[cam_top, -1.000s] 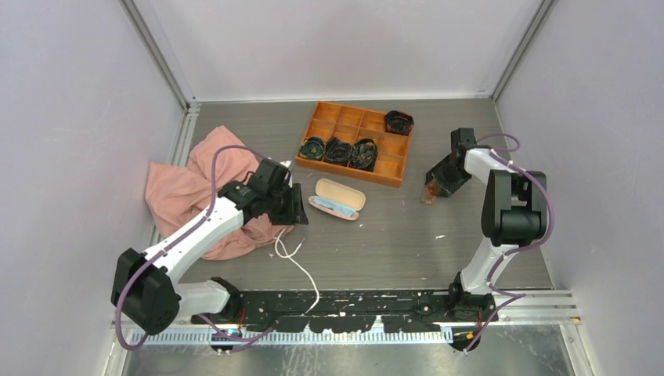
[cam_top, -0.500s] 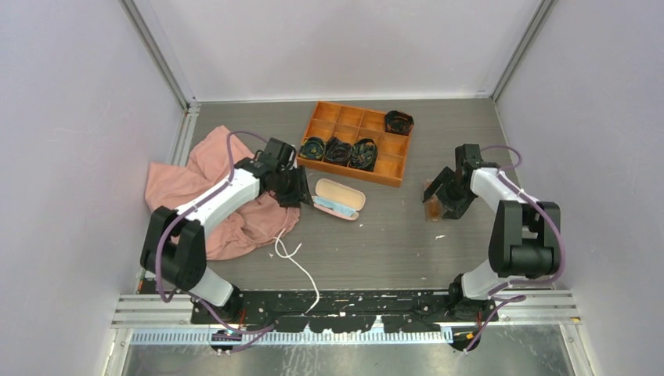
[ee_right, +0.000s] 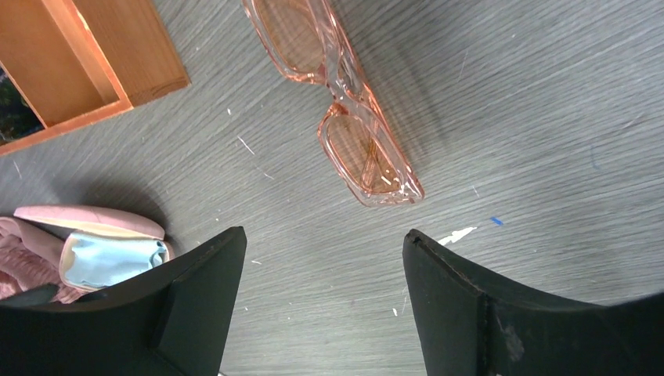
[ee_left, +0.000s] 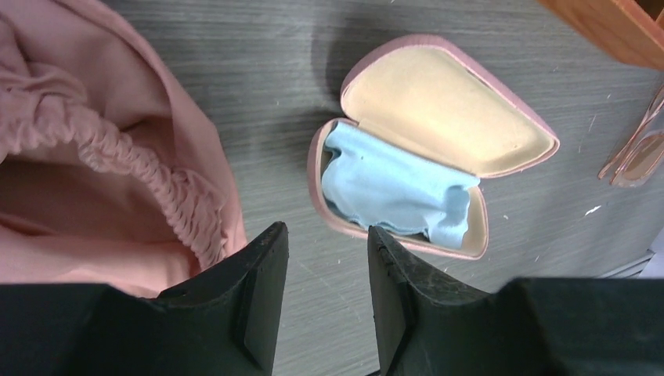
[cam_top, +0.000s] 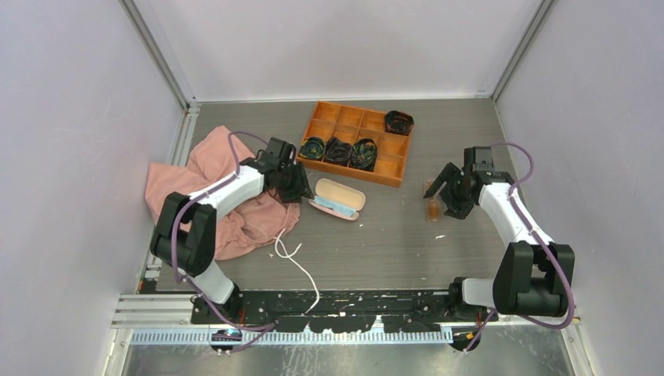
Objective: Organize the sunglasses
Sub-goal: Adjust the sunglasses case at the center of the board.
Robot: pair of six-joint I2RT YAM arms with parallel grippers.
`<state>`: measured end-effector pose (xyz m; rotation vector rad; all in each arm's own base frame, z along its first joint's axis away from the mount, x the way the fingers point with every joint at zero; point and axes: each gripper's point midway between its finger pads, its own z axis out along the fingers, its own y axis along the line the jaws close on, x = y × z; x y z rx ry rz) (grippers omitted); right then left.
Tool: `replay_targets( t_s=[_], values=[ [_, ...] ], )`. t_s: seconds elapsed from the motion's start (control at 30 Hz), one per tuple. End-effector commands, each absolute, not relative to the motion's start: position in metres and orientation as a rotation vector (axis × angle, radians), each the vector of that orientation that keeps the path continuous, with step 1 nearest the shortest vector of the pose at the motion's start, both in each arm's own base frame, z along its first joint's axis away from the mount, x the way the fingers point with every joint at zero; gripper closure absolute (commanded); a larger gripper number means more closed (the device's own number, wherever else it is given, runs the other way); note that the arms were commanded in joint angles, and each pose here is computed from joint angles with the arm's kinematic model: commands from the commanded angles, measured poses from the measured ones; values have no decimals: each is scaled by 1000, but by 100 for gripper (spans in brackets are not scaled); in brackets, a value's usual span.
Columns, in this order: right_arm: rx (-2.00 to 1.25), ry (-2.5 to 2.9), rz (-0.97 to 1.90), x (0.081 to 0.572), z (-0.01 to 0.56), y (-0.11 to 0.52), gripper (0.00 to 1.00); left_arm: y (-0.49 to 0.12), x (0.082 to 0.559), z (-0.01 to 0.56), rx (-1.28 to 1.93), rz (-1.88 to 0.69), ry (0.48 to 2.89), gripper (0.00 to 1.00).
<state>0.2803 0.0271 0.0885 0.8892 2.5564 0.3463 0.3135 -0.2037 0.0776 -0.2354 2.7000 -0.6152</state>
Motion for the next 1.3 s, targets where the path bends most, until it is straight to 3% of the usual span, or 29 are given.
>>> replay_targets(
  t_s=[0.0,0.2,0.4,0.77,1.27],
  values=[
    [821,2522,427,284,96,36,21,-214,331,73,-252,-671,2654,57],
    [802,2538,275,291,96,17,26,-215,316,63,-254,-719,2671,60],
    [701,2435,315,310,106,18,27,-220,293,59,-243,-777,2702,60],
    [646,2470,269,316,86,13,32,-275,254,77,10,-891,2750,60],
    [431,2574,122,342,58,13,40,-284,243,116,140,-880,2709,58]
  ],
)
